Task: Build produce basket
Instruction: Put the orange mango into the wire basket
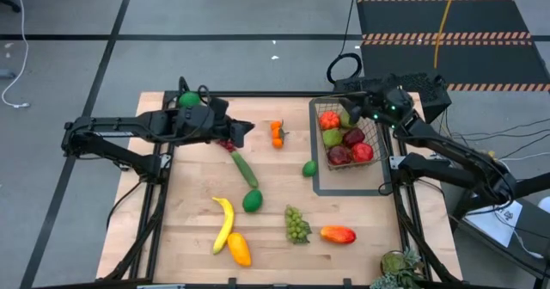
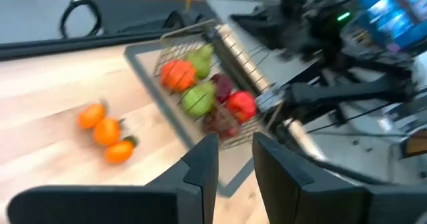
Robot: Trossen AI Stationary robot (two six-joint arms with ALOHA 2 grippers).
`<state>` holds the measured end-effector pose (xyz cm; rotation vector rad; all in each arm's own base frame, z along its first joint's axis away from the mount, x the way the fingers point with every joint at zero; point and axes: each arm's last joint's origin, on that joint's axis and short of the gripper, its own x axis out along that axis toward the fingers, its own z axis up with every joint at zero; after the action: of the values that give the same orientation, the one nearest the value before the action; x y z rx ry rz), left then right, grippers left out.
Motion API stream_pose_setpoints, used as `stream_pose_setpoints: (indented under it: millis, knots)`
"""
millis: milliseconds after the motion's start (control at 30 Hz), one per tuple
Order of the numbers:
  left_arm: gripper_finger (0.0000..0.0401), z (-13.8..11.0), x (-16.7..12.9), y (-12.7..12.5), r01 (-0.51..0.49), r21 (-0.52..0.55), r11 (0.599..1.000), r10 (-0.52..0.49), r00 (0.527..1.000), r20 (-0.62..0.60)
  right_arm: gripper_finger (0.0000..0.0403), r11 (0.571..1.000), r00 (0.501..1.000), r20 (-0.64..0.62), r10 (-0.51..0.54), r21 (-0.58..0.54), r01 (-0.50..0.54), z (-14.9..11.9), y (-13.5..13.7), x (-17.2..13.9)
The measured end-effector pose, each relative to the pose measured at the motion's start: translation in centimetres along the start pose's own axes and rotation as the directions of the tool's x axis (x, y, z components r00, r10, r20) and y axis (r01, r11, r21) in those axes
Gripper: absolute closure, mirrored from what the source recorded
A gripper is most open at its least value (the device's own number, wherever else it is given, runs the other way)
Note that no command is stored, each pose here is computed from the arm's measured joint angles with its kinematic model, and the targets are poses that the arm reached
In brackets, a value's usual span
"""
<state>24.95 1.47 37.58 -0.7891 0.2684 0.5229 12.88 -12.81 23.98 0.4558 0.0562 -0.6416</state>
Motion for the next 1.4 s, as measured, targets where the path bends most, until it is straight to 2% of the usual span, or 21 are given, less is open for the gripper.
stream_pose_setpoints:
  millis: [133,233,300,400,567,800,967,1067,1233,1400]
  knots:
    - [0.0308,-0.1,-0.2,1.2,-0.056,0.020,0.998,0.057,0.994,-0.089,0.0213,0.974,0.985,-0.021,0.172,0.152,-0.167,0.3,0.9,-0.7]
    - [0.0308,-0.4,-0.4,2.2,-0.089,0.047,0.995,0.097,0.975,-0.201,0.0222,0.943,0.972,-0.010,0.235,0.246,-0.225,0.4,1.9,-1.3]
    - [0.0308,-0.7,-0.6,2.8,-0.103,0.091,0.990,0.124,0.956,-0.267,0.0228,0.927,0.962,0.009,0.273,0.266,-0.266,0.5,2.8,-1.7]
    - [0.0308,-1.0,-0.9,3.9,-0.116,0.183,0.976,0.178,0.912,-0.370,0.0234,0.919,0.960,0.044,0.275,0.282,-0.276,1.2,4.4,-2.2]
    - [0.0308,-1.2,-1.2,5.0,-0.020,0.303,0.953,0.182,0.835,-0.519,0.0236,0.941,0.974,0.042,0.221,0.251,-0.225,3.1,7.7,-3.0]
    - [0.0308,-0.8,-1.1,5.6,0.045,0.430,0.902,0.205,0.831,-0.518,0.0236,0.956,0.970,-0.073,0.232,0.202,-0.213,5.2,12.6,-3.3]
    - [0.0308,-0.7,-1.1,5.8,0.037,0.431,0.902,0.213,0.829,-0.517,0.0236,0.968,0.966,-0.152,0.207,0.178,-0.180,5.6,16.1,-2.7]
    - [0.0308,-0.8,-1.3,6.0,0.028,0.434,0.901,0.231,0.815,-0.532,0.0236,0.968,0.953,-0.202,0.227,0.150,-0.199,5.9,18.5,-2.3]
    - [0.0308,-0.9,-1.3,6.0,0.024,0.433,0.901,0.235,0.812,-0.534,0.0236,0.970,0.893,-0.380,0.242,0.074,-0.232,5.7,22.1,-2.1]
    - [0.0308,-1.1,-1.3,5.7,0.017,0.411,0.911,0.227,0.813,-0.537,0.0236,0.967,0.811,-0.539,0.229,0.029,-0.253,5.1,24.3,-3.1]
